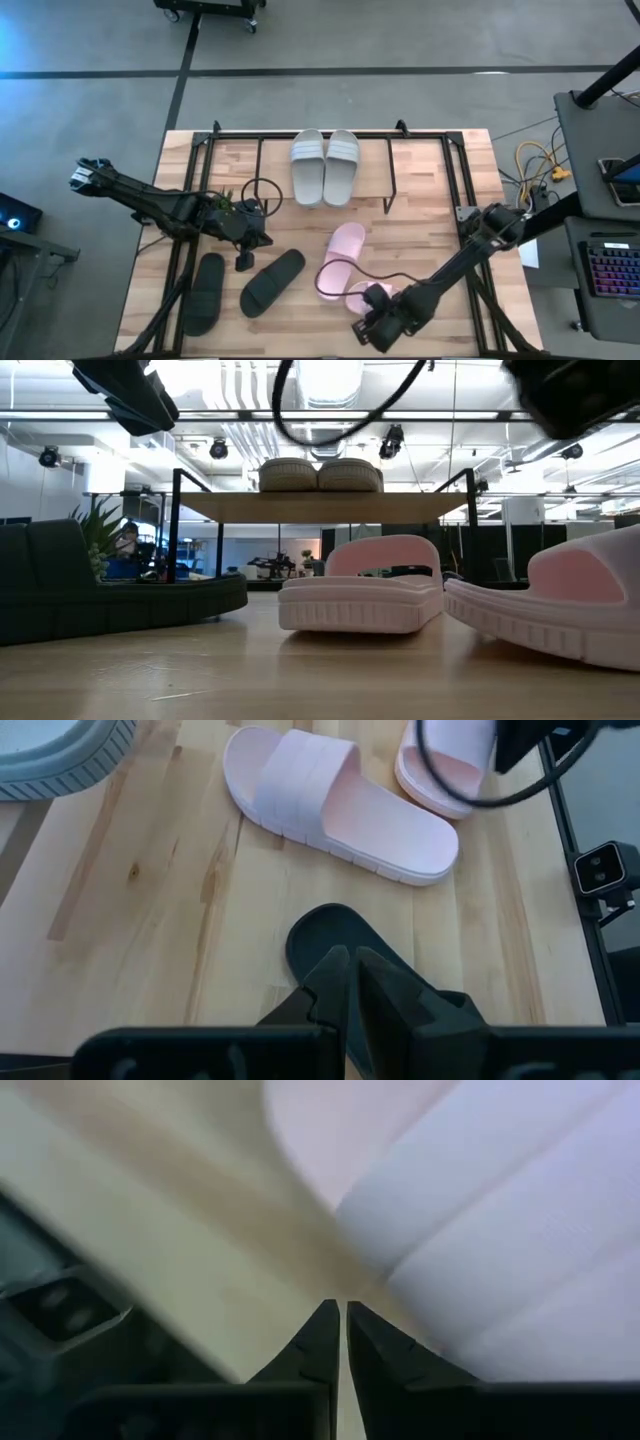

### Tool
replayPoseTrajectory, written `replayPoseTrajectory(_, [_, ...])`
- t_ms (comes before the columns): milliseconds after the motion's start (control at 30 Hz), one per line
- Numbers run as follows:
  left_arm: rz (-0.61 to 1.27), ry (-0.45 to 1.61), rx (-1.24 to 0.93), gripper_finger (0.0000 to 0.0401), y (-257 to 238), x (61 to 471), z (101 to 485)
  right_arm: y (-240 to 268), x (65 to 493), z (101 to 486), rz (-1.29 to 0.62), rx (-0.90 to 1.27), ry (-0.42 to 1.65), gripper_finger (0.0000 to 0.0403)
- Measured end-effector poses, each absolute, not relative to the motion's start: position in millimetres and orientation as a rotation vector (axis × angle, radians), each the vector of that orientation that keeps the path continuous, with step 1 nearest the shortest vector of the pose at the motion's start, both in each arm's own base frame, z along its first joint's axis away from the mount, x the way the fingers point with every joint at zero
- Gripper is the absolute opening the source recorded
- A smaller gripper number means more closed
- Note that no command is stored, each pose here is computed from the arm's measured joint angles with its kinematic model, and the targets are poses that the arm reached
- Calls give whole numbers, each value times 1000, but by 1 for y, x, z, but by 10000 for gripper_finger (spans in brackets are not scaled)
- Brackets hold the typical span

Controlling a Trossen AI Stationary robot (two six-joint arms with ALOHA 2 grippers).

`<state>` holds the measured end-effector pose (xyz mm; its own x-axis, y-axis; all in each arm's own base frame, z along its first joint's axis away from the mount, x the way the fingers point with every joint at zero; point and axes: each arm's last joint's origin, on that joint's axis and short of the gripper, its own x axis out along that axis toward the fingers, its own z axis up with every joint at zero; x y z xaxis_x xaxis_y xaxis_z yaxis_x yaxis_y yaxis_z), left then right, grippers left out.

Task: Pick and place slides into the shelf
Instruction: Adjust the right pink slide

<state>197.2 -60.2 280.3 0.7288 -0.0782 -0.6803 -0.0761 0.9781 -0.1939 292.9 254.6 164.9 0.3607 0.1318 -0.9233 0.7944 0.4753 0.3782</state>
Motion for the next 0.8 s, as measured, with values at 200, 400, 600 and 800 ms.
replayPoseTrajectory(200, [-2, 756, -215, 8, -60, 197, 280, 237, 296, 156, -872, 975, 1120, 18])
replayPoseTrajectory(400, [-2, 756, -215, 8, -60, 197, 280, 212, 282, 168, -1228, 978, 813, 18])
replayPoseTrajectory(600, [-2, 755, -216, 8, -60, 197, 280, 200, 273, 198, -1178, 908, 840, 18])
replayPoseTrajectory(800, [-1, 756, -215, 8, -60, 197, 280, 196, 241, 210, -1380, 834, 1182, 18])
